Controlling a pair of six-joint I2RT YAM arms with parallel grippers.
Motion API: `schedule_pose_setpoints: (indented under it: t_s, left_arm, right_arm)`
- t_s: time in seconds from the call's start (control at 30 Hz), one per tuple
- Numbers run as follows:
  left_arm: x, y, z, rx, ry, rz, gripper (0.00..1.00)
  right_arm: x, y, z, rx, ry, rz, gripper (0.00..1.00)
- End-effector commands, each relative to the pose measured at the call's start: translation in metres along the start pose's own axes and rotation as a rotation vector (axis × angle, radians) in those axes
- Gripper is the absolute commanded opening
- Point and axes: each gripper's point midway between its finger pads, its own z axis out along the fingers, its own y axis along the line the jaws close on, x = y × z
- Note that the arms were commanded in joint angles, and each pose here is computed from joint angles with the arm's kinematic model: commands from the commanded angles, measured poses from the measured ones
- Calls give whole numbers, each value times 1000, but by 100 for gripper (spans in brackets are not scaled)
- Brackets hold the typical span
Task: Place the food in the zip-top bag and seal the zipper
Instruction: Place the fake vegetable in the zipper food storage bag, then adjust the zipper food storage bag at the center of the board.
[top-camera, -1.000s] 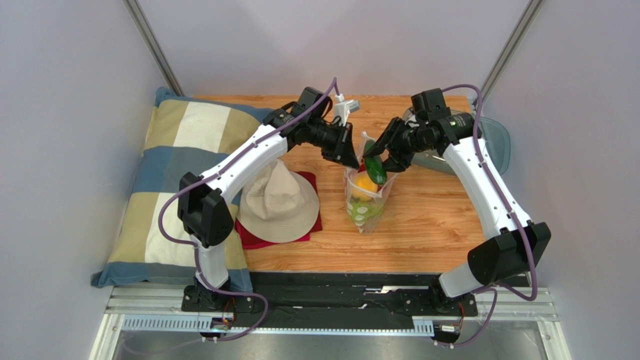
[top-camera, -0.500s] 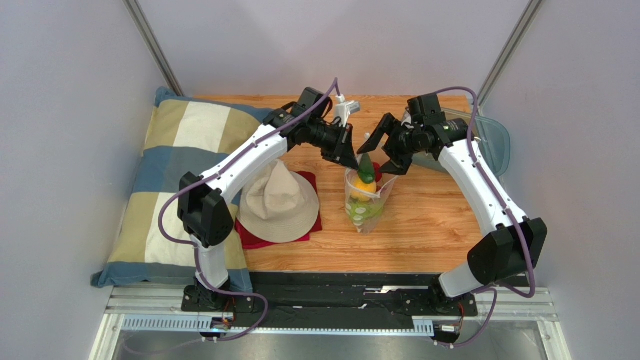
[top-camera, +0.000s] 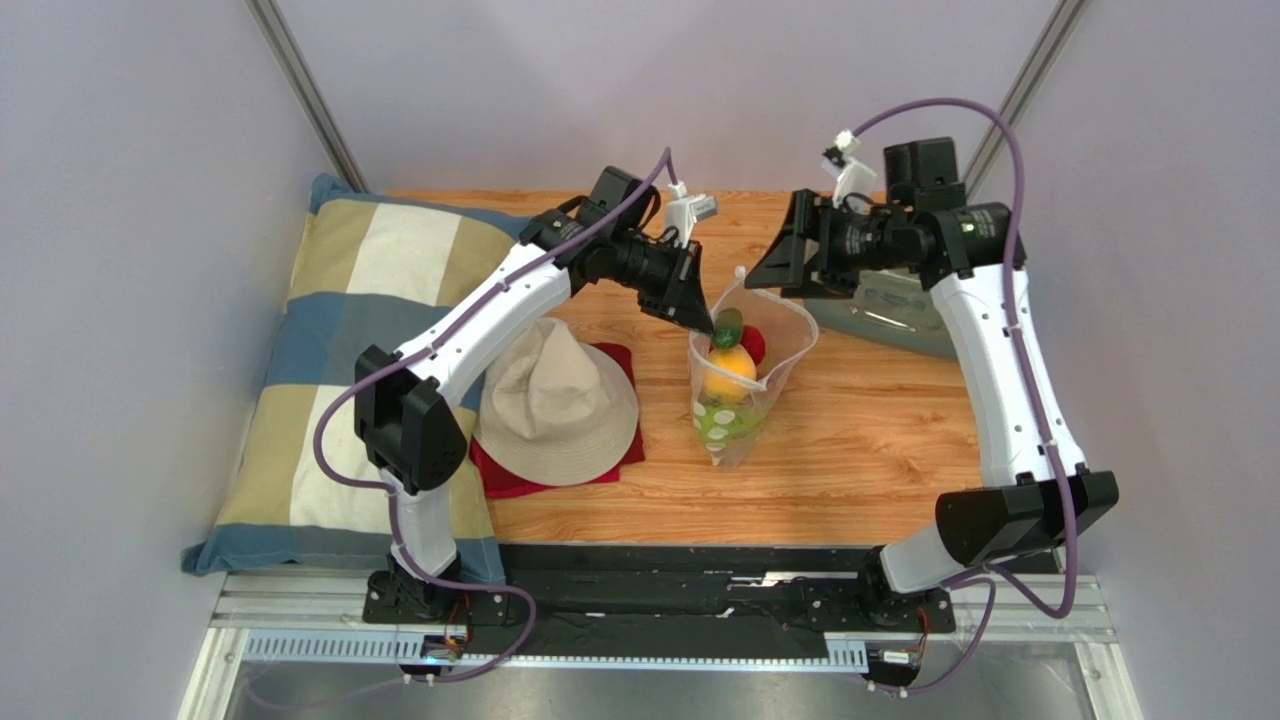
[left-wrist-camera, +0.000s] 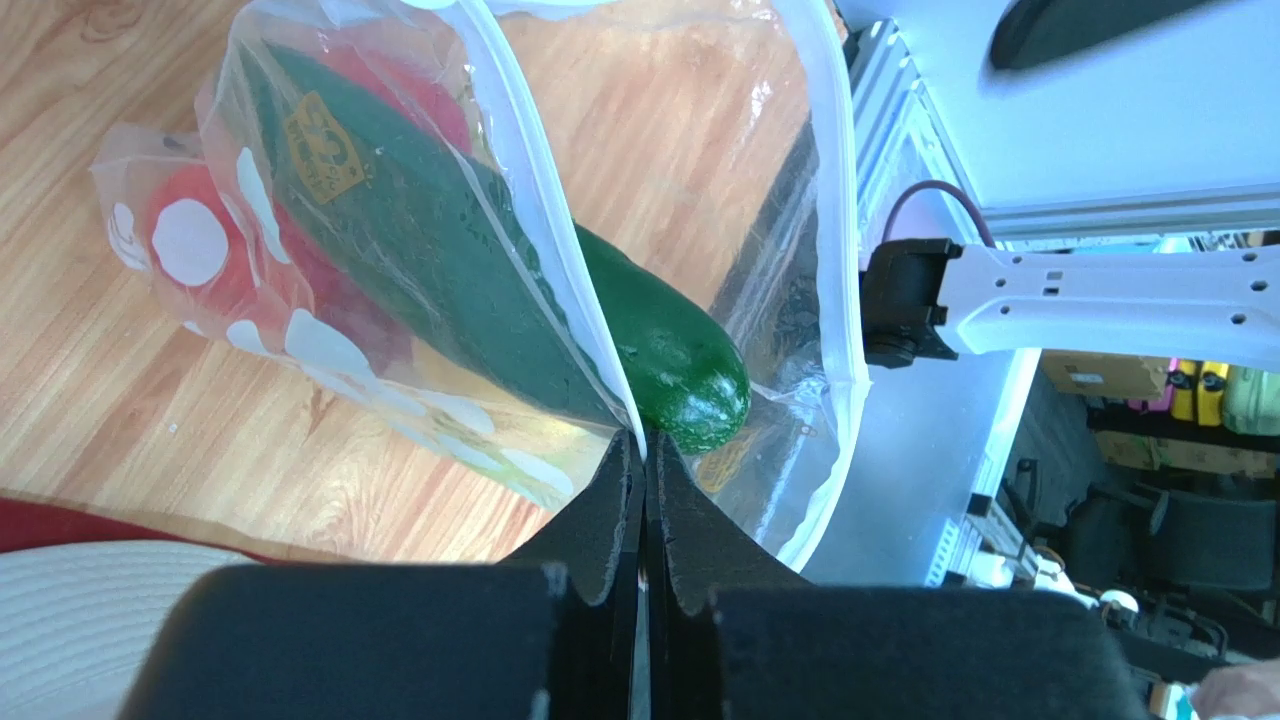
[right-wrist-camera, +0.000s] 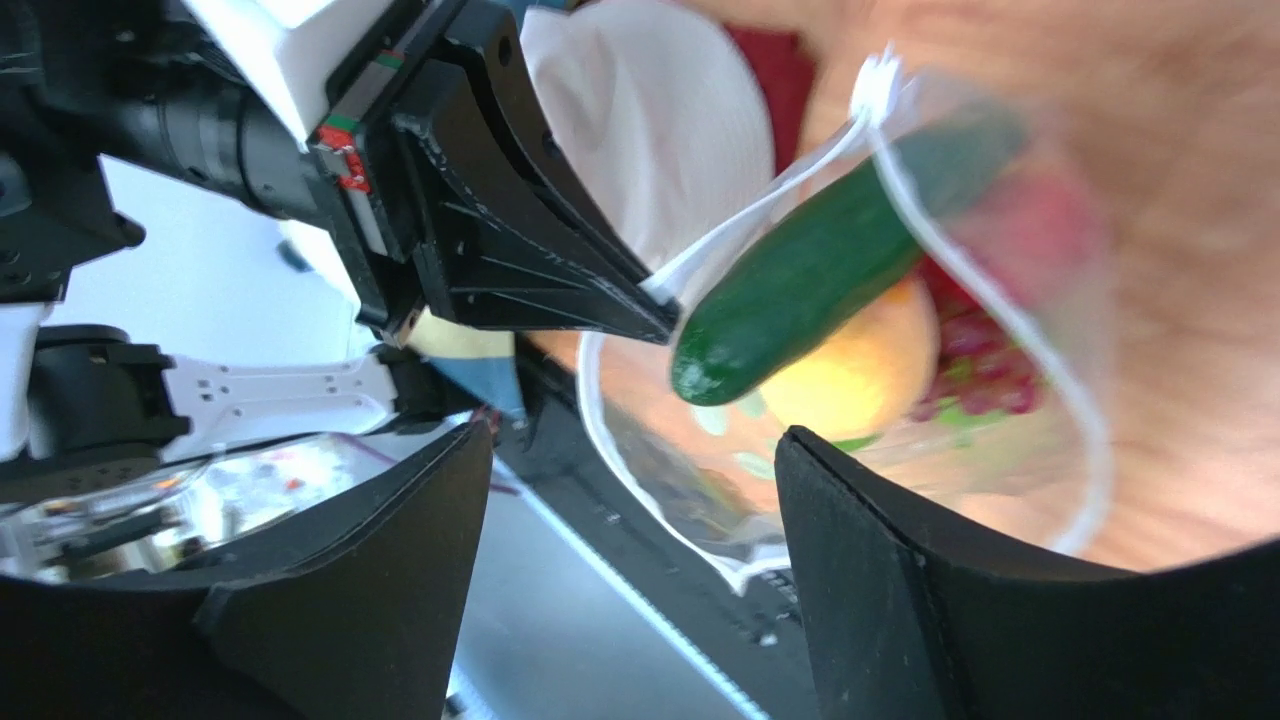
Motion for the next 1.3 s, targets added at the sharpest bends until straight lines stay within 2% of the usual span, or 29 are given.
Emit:
schedule_pose_setpoints:
  t_s: [0.0, 0.1, 0.3, 0.4, 0.47, 0.5, 0.53, 0.57, 0.73, 0.77, 0.83, 0.9, 1.0, 1.07, 1.1, 1.2, 1.27]
  left_arm:
    - [-17, -17, -9, 49, -36, 74, 0]
    - [-21, -19, -10, 53, -39, 87, 0]
    - [-24, -17, -8, 47, -25, 104, 0]
    - [-23, -17, -8, 53, -17, 107, 0]
    - [-23, -17, -8, 51, -16, 107, 0]
    - [-23, -17, -8, 53, -16, 107, 0]
    - [-24, -16, -9, 47, -18, 107, 0]
    - [-24, -16, -8, 46, -17, 106, 0]
    - [-46, -16, -17, 43, -70, 123, 0]
    - [-47, -15, -14, 47, -61, 126, 0]
    - [-56, -26, -16, 64, -78, 169, 0]
    - [-50, -28, -7, 64, -47, 188, 0]
    - [-18, -26, 18, 54, 63, 283, 0]
    - [2, -24, 29, 54, 121, 289, 0]
    - [18, -14, 36, 56, 166, 259, 0]
    - [32, 4, 39, 52, 201, 200, 0]
    - [25, 8, 35, 48, 172, 192, 0]
  right_arm:
    - [6, -31, -20, 103, 39, -178, 73]
    - [10, -60, -14, 190, 77, -258, 76]
    - [35, -102, 11, 246, 224, -224, 76]
    - [38, -122, 22, 280, 263, -214, 72]
    - [38, -126, 29, 262, 274, -199, 58]
    - [36, -125, 30, 250, 267, -196, 47]
    - [35, -117, 32, 197, 261, -181, 5]
    - [33, -113, 30, 167, 252, -159, 0]
    - [32, -40, 12, -99, 166, -145, 0]
    - [31, -24, 6, -127, 126, -144, 0]
    - [47, -8, 11, -169, 150, -109, 0]
    - [50, 8, 10, -200, 132, -105, 0]
    - [54, 8, 22, -196, 124, -65, 0]
    - [56, 2, 28, -188, 132, -39, 0]
    - [56, 1, 29, -187, 139, -30, 0]
    - [52, -3, 24, -157, 138, -48, 0]
    - [41, -20, 13, -82, 102, -85, 15]
